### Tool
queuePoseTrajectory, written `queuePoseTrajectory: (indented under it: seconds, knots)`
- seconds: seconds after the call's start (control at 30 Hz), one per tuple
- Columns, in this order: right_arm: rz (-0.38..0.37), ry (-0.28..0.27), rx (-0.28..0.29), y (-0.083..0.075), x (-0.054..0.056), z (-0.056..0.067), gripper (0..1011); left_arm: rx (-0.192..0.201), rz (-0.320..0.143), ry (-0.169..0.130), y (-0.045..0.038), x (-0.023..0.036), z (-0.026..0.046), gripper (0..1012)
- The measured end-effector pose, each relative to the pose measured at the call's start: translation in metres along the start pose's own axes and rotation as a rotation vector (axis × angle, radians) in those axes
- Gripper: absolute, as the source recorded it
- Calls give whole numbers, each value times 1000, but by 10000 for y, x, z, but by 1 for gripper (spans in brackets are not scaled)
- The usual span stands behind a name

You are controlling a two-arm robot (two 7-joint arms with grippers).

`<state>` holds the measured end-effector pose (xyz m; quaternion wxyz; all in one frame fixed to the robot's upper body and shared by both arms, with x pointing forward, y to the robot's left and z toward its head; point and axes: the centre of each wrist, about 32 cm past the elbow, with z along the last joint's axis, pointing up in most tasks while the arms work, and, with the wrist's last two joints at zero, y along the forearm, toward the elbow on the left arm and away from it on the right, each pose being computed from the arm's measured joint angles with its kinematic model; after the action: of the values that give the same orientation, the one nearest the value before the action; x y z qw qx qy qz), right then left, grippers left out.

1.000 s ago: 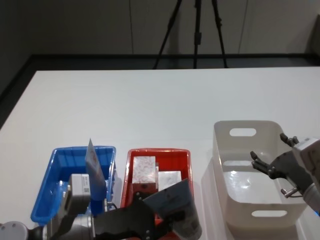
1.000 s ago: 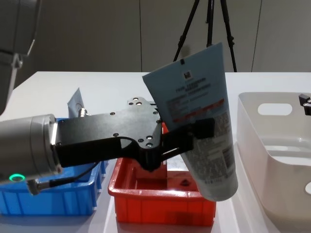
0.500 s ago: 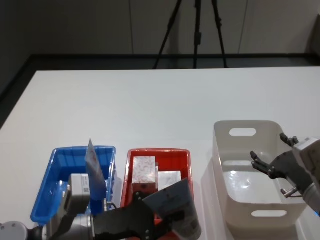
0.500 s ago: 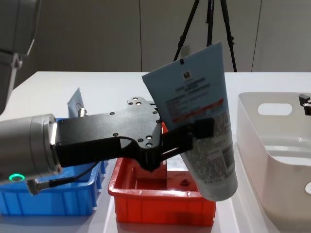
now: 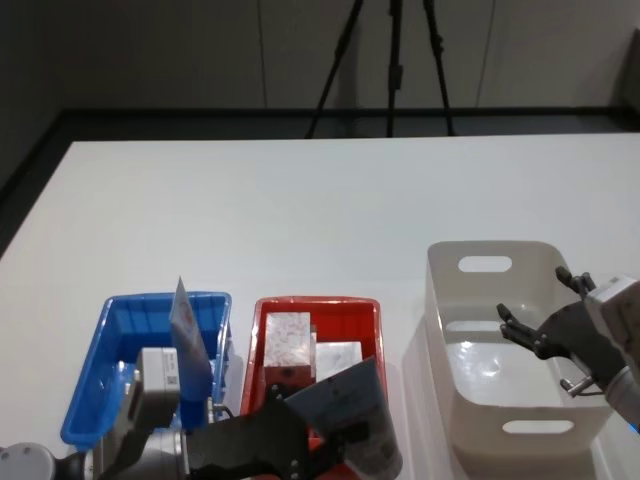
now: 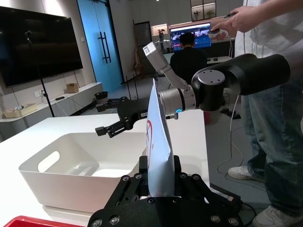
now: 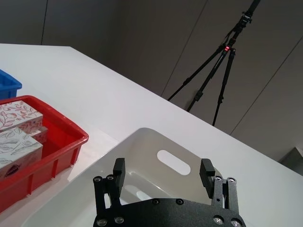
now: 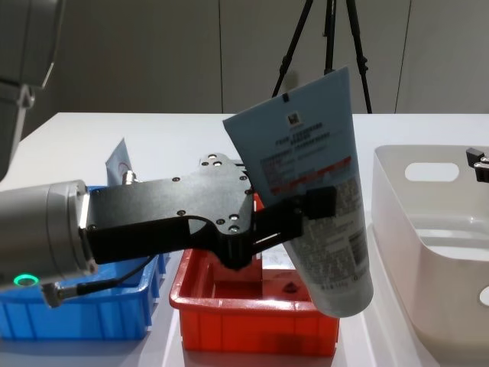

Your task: Bimanual collaborative sorting of washing and personal care products

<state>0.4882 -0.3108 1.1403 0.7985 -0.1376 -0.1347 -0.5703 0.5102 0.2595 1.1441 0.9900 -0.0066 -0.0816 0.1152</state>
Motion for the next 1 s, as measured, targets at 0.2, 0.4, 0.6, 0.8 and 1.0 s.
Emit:
queuePoseTrajectory:
  seconds: [0.2, 0.4, 0.6, 0.8, 1.0]
  knots:
    - [45, 6, 23, -46, 31, 4, 1001, 0, 0, 0, 0, 1, 1, 262]
    - [92, 10, 41, -110, 60, 14, 1001, 0, 0, 0, 1, 1, 1, 262]
    - [171, 22, 64, -167, 65, 38, 1001, 0, 0, 0, 1, 1, 1, 262]
    - [246, 37, 89, -205, 65, 66, 1001, 0, 0, 0, 1, 1, 0, 262]
    - [316, 50, 110, -237, 88, 93, 1001, 0, 0, 0, 0, 1, 0, 262]
